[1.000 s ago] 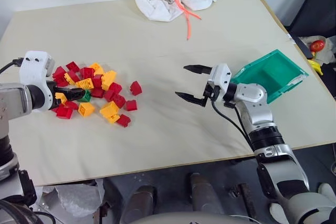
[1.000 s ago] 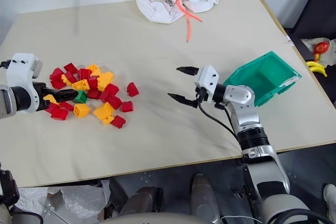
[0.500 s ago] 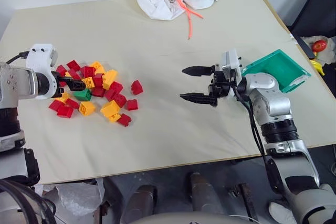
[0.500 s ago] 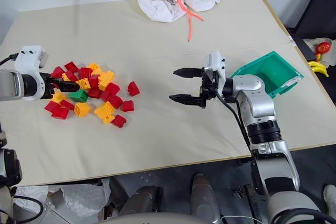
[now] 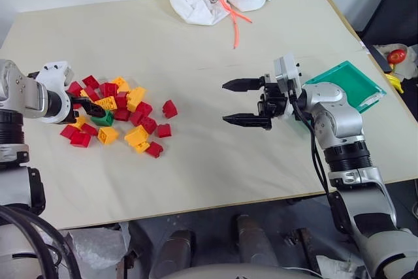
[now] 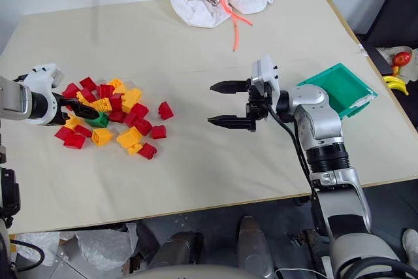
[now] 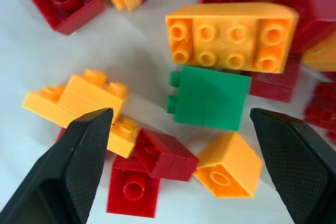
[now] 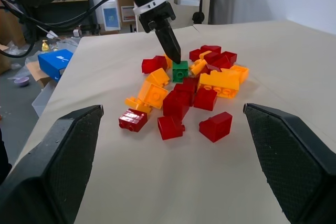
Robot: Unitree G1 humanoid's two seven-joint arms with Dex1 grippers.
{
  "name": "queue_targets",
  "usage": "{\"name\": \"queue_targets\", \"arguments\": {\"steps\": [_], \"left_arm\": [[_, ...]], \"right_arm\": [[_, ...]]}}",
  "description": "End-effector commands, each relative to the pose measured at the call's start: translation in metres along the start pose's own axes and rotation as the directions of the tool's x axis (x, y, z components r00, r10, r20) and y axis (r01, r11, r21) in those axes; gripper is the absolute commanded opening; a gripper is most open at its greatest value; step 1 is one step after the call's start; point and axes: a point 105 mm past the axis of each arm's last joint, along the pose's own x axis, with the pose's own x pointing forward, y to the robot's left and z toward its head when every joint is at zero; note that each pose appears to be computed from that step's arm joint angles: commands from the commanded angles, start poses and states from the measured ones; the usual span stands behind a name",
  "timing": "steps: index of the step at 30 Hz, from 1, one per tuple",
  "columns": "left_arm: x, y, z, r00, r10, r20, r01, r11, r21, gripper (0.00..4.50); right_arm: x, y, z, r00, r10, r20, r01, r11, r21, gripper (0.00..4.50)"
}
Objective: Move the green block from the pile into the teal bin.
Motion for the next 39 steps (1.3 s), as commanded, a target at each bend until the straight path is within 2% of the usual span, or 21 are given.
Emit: {"name": "queue_targets", "arguments": {"steps": [1,2,4,11,16,22,26,29,33,34,35,39], "left_arm": [[0.004,0.002,0.0,1.0,-0.009,-0.016,0.009,1.0,-0.003,4.45],[0.005,0.005,0.001,1.0,0.008,-0.012,-0.008,1.0,0.003,4.06],[0.004,0.004,0.002,1.0,-0.008,-0.009,0.008,1.0,0.009,3.59],[0.007,-0.01,0.003,0.996,-0.081,-0.033,0.083,0.994,0.075,1.46],[0.009,-0.011,0.006,0.997,-0.073,-0.034,0.077,0.992,0.104,0.08],[0.001,-0.024,0.018,0.996,-0.093,0.005,0.09,0.976,0.197,0.03],[0.005,-0.019,0.018,0.998,-0.066,0.013,0.061,0.968,0.244,0.03],[0.005,-0.016,0.022,0.999,-0.029,0.033,0.016,0.941,0.338,0.03],[0.004,-0.022,0.035,0.994,-0.044,0.101,0.009,0.946,0.323,0.03],[0.003,-0.019,0.036,0.995,-0.019,0.103,-0.015,0.948,0.319,0.41],[0.002,-0.017,0.036,0.995,-0.001,0.104,-0.032,0.948,0.317,0.56],[0.002,-0.017,0.03,0.998,0.01,0.064,-0.027,0.962,0.272,1.73]], "right_arm": [[0.001,-0.001,0.01,1.0,-0.006,0.018,0.007,0.999,-0.053,4.5],[0.0,-0.001,0.01,1.0,-0.01,0.018,0.011,0.998,-0.056,4.5],[0.0,-0.001,0.011,1.0,-0.02,0.022,0.022,0.998,-0.058,4.5],[-0.004,0.002,0.008,0.999,-0.03,0.014,0.031,0.998,-0.061,4.5],[-0.007,0.0,0.006,0.999,-0.051,0.01,0.051,0.996,-0.069,4.5],[-0.01,-0.001,0.004,0.997,-0.071,0.003,0.071,0.995,-0.072,4.5],[-0.012,0.0,0.002,0.997,-0.079,0.003,0.079,0.994,-0.071,4.5],[-0.013,0.0,0.0,0.997,-0.082,0.001,0.082,0.994,-0.072,4.5],[-0.012,0.0,0.0,0.996,-0.088,-0.003,0.087,0.993,-0.074,4.5],[-0.012,-0.001,0.0,0.996,-0.089,-0.004,0.088,0.993,-0.075,4.5],[-0.012,-0.001,0.0,0.996,-0.089,-0.004,0.089,0.993,-0.075,4.5],[-0.012,-0.001,0.0,0.996,-0.093,-0.006,0.093,0.993,-0.08,4.5]]}}
